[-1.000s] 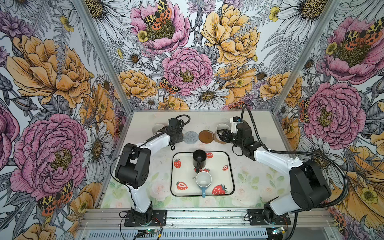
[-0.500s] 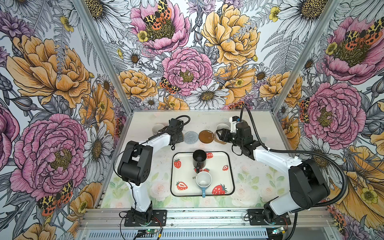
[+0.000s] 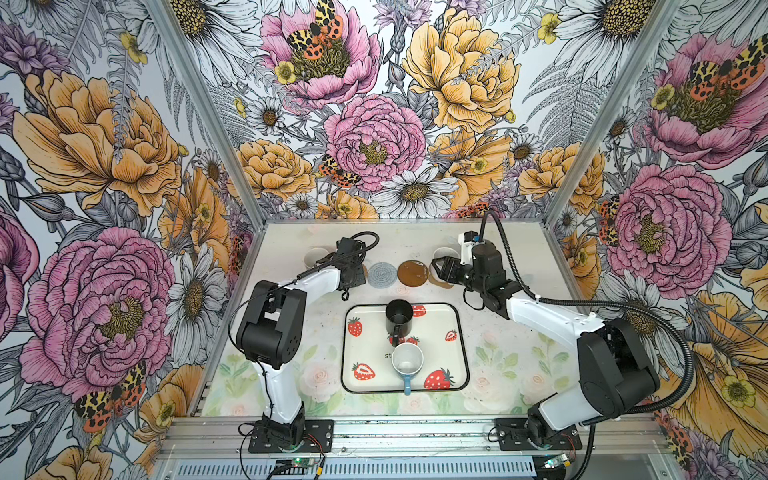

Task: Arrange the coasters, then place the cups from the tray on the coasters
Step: 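Lower the red-lined mug onto the woven rattan coaster with the left gripper, then open the left gripper and raise it off the red-lined mug, then move the right gripper over the blue-handled mug while the left gripper draws back, then lower the right gripper onto the blue-handled mug rim and close it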

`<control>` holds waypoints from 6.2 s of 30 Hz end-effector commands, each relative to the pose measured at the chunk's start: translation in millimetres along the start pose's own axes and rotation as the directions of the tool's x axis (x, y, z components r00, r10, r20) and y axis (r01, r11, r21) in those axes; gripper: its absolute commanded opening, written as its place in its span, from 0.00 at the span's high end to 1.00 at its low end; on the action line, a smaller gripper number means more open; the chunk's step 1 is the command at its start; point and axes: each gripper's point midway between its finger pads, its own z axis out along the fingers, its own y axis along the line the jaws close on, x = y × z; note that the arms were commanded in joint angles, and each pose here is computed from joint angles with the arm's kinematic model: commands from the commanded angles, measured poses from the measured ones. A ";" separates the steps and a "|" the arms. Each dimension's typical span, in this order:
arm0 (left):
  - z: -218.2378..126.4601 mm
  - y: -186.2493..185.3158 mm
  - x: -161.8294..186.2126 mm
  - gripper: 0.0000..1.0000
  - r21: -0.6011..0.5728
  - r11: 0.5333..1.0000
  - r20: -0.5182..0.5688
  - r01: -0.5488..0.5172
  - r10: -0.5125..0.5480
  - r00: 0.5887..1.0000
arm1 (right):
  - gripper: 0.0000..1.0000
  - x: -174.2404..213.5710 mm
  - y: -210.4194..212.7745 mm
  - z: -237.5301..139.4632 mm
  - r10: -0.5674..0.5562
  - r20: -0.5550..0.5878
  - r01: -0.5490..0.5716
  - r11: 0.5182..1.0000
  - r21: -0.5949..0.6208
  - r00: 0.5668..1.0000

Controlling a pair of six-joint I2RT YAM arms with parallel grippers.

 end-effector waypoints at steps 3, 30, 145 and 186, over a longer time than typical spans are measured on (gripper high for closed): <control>-2.0 -12.1 -23.2 1.00 0.054 0.998 0.057 0.018 -0.022 0.998 | 0.39 -5.5 2.8 4.9 -0.015 0.002 0.015 1.000 -0.012 1.000; -17.2 -9.6 -12.2 0.48 0.008 1.000 0.040 -0.012 0.011 0.999 | 0.39 -7.6 6.9 -0.8 -0.019 0.010 0.019 1.000 -0.025 1.000; -212.8 -0.6 0.3 0.35 0.331 0.941 0.468 0.068 -0.226 0.854 | 0.45 302.7 80.5 -118.4 -0.228 -0.544 0.387 0.901 0.197 0.807; -211.3 3.1 1.6 0.35 0.317 0.946 0.469 0.071 -0.221 0.855 | 1.00 272.8 81.2 -138.0 -0.315 -0.515 0.439 0.888 0.137 0.797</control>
